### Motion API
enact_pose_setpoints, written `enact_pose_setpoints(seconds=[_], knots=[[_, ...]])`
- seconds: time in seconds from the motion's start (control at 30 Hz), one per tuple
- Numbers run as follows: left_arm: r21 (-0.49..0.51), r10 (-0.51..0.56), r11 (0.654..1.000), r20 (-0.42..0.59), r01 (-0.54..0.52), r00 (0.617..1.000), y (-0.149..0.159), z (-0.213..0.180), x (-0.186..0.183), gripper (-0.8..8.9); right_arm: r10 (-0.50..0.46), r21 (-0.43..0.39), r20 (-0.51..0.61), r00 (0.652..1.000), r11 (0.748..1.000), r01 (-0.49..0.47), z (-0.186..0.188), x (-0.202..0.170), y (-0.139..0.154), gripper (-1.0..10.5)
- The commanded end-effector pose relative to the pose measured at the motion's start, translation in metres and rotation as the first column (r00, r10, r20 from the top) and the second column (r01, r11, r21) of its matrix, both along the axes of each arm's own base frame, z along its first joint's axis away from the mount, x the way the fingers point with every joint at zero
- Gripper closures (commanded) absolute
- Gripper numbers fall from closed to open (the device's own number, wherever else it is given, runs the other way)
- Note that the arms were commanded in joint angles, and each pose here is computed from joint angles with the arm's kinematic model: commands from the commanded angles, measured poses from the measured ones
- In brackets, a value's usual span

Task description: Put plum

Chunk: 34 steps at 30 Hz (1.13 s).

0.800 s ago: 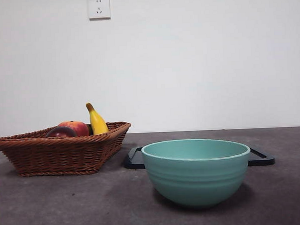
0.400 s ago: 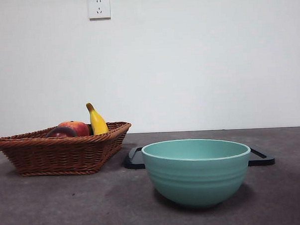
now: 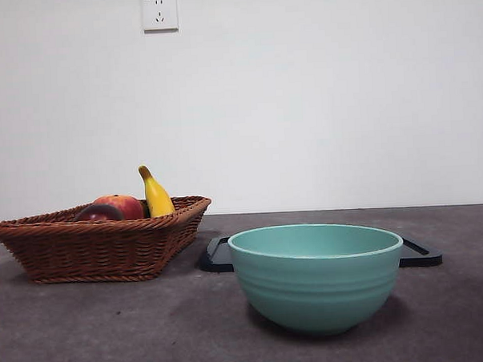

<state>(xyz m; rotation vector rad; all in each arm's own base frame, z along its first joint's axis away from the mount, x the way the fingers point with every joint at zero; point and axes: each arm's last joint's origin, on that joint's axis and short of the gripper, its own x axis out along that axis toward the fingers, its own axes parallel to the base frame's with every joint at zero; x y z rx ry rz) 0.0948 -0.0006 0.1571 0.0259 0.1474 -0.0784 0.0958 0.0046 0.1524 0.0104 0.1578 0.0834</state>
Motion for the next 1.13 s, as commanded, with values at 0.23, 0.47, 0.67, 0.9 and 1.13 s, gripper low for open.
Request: enact_pose_setpoints(seconds=[0.23,0.47,0.67,0.9,1.13], knots=[[-0.002,0.005,1.0,-0.028,-0.005,1.0,0.0003,-0.0077,0.0008,8.06,0.0,0.016,-0.011,1.0,1.0,0.0,-0.0023,0.0,0.0003,9.4],[-0.003,0.005,1.0,-0.028,-0.005,1.0,0.0003,-0.0077,0.0008,8.06,-0.001,0.016,0.006,1.0,1.0,0.001,-0.0005,0.0002,0.0003,9.4],[-0.002,0.005,1.0,-0.028,-0.005,1.0,0.0003,-0.0077,0.0008,8.06,-0.001,0.016,0.007,1.0,1.0,0.001,-0.0004,0.0002,0.0003,9.4],[-0.002,0.005,1.0,-0.028,-0.005,1.0,0.0003,-0.0077,0.0008,8.06,-0.001,0.016,0.007,1.0,1.0,0.001,-0.0004,0.0002,0.0003,9.4],[-0.002,0.006,1.0,-0.028,-0.006,1.0,0.0003,-0.0077,0.0008,8.06,-0.001,0.016,0.006,1.0,1.0,0.001,-0.0005,0.0002,0.0003,9.4]])
